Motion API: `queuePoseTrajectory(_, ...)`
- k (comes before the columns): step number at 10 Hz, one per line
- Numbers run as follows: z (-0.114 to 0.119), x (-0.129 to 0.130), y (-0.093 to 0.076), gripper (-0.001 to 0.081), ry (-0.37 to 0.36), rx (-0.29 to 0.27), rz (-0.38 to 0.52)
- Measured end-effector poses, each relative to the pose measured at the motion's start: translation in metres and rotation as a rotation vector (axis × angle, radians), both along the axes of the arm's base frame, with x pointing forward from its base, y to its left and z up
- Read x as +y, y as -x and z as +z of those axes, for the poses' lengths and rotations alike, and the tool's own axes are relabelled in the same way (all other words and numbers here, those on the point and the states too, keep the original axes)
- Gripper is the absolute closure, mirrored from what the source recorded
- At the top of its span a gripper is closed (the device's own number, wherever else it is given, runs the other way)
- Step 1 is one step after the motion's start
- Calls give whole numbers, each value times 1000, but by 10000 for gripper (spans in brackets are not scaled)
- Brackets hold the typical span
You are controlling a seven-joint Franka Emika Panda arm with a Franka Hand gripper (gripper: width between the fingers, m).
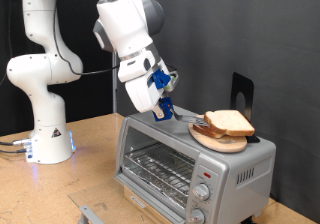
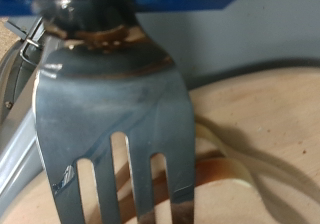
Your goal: Make a piece of toast with the oven
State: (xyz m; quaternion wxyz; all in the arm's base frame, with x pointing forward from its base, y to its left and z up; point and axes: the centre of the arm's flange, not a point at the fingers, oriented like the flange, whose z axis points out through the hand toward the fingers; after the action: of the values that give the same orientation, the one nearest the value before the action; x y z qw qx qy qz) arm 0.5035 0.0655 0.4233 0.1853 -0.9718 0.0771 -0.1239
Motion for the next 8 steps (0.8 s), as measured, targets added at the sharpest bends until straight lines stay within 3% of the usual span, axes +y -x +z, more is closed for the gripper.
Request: queuePoseTrajectory(8,-3,20,-32,321,29,6,-62)
